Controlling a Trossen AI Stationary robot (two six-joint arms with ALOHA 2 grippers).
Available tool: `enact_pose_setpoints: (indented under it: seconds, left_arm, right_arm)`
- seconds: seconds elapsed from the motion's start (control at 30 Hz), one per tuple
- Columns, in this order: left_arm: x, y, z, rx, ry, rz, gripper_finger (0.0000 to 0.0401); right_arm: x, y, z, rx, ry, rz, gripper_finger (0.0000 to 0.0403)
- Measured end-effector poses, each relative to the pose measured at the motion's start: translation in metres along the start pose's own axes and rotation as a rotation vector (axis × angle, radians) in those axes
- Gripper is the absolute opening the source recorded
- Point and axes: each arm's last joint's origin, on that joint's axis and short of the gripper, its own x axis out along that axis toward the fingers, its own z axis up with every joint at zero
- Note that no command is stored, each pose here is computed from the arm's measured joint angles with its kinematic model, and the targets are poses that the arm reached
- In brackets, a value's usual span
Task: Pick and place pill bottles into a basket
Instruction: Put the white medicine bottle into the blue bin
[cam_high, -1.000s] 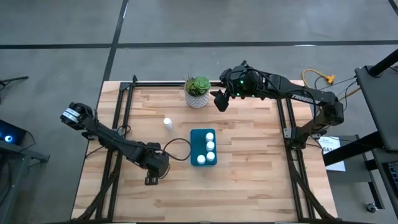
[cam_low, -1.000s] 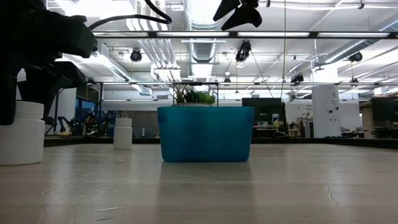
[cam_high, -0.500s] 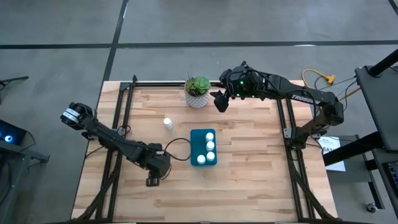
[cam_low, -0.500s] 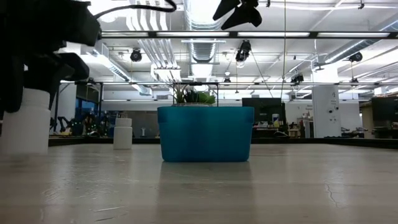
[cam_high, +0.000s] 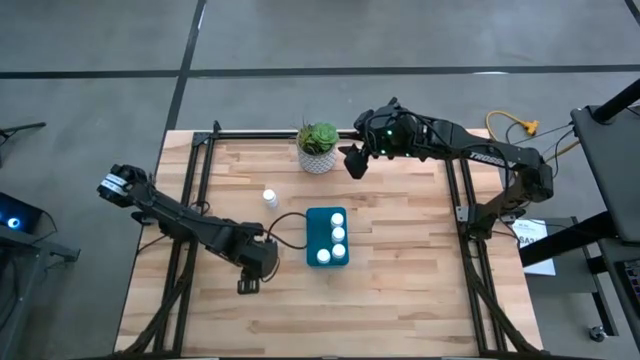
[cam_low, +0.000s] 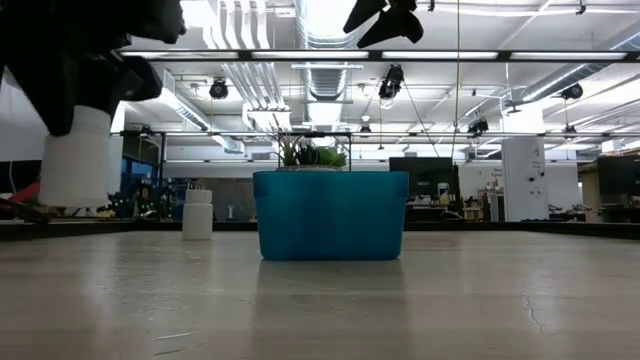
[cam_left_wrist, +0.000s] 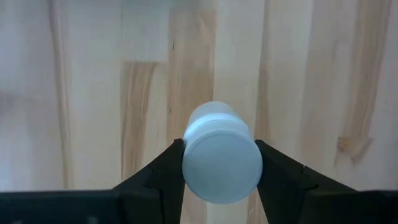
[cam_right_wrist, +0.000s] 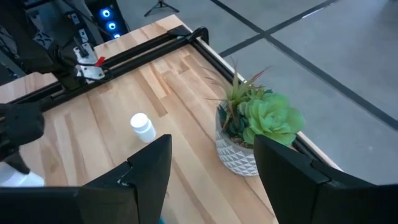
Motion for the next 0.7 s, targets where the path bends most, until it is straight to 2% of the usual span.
enact_pose_setpoints:
  seconds: [0.27,0.4,0.6,0.7]
  left_arm:
    - [-0.013,0.014,0.011,-0.047,0.012,0.031,0.0145]
    - [-0.023,0.021,0.022,-0.022,-0.028,0.025,0.0145]
    - [-0.037,0.038,0.041,-0.041,0.003,0.071,0.0145]
    - [-0.04,0.042,0.055,0.008,0.027,0.088,0.0145]
  right_arm:
    - [-0.019,-0.008,0.005,0.015,-0.047,-0.025,0.0219]
    - [-0.031,-0.014,0.008,0.026,-0.075,-0.03,0.0219]
    - [-0.039,-0.02,0.003,0.019,-0.025,-0.053,0.0219]
    - [-0.044,-0.022,0.0,0.016,0.0,-0.063,0.0219]
